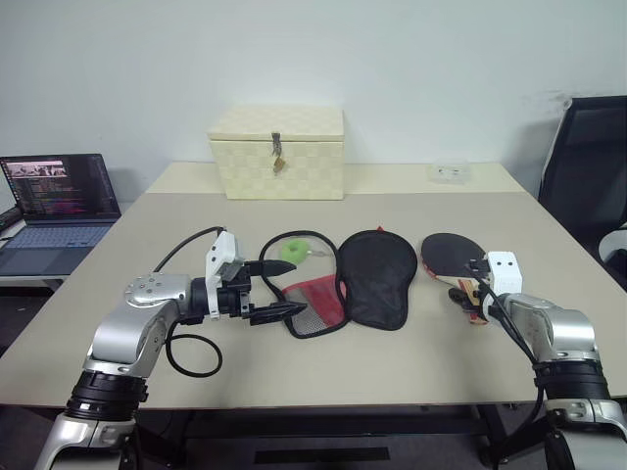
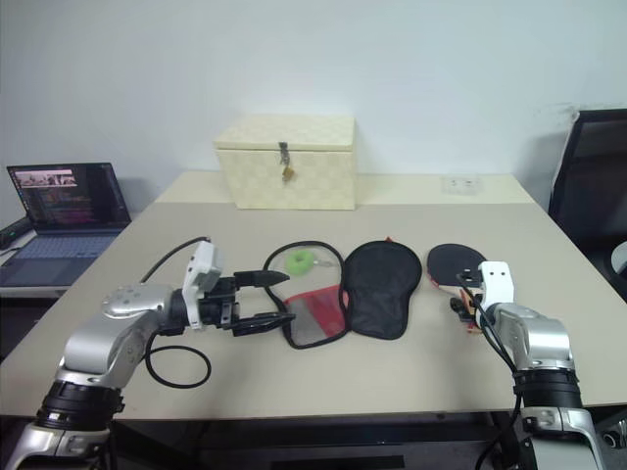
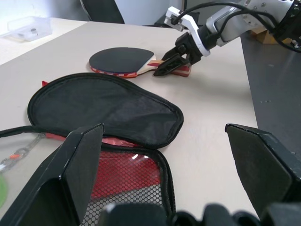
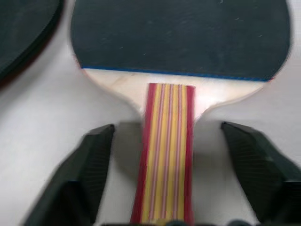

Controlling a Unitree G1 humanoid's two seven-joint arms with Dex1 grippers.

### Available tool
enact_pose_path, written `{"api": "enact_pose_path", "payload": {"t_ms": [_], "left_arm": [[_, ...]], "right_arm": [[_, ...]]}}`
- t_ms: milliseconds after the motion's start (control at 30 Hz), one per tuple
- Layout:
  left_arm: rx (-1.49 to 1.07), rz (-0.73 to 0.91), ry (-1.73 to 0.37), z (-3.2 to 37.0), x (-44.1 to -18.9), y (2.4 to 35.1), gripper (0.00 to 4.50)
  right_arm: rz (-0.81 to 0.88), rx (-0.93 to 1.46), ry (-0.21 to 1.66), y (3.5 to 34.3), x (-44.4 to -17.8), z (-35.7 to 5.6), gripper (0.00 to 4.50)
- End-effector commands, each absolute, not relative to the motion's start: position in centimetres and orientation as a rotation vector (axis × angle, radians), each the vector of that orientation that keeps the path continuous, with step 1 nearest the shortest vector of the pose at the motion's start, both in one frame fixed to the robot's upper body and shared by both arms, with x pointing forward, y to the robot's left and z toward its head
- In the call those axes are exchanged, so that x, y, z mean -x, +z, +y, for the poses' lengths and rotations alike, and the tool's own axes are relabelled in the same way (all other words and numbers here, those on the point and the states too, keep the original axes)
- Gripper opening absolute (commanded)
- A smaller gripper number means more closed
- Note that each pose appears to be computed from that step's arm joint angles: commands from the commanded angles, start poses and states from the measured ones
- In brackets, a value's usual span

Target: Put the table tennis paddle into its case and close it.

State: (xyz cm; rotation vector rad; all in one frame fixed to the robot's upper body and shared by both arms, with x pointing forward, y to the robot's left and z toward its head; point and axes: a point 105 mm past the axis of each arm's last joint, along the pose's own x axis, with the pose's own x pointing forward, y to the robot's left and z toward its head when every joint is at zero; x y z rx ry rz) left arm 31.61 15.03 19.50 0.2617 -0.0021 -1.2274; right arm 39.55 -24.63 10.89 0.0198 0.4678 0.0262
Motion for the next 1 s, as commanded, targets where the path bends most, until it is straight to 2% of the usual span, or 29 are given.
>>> {"api": "enact_pose_path", "payload": {"t_ms": [33,167,200,300,433,533,767,1000], "left_arm": [[-0.29,-0.045,-1.216,15.4,-31.2,20.5,4.5],[-0.286,-0.043,-1.204,15.6,-30.9,20.4,4.5],[-0.284,-0.04,-1.202,15.7,-30.9,20.4,4.5],[-0.271,-0.036,-1.195,16.1,-30.6,20.5,4.5],[-0.265,-0.03,-1.197,16.3,-30.3,20.6,4.5],[-0.262,-0.029,-1.189,16.4,-30.5,20.6,4.5],[-0.258,-0.028,-1.189,16.3,-30.4,20.6,4.5],[-0.263,-0.024,-1.177,16.5,-30.3,20.5,4.5]], "right_arm": [[0.398,-0.033,-0.001,12.7,-40.1,-25.0,2.53],[0.314,-0.031,-0.006,15.5,-40.2,-24.8,1.16],[0.28,-0.03,0.002,16.8,-40.2,-24.5,1.09],[0.188,-0.038,0.066,20.7,-39.7,-22.3,1.09],[0.162,-0.053,0.159,22.1,-38.7,-18.5,1.09],[0.185,-0.098,0.216,21.4,-38.2,-15.9,1.09],[0.278,-0.197,0.272,17.7,-38.2,-10.9,1.09],[0.311,-0.223,0.271,16.0,-39.0,-8.7,1.09]]}}
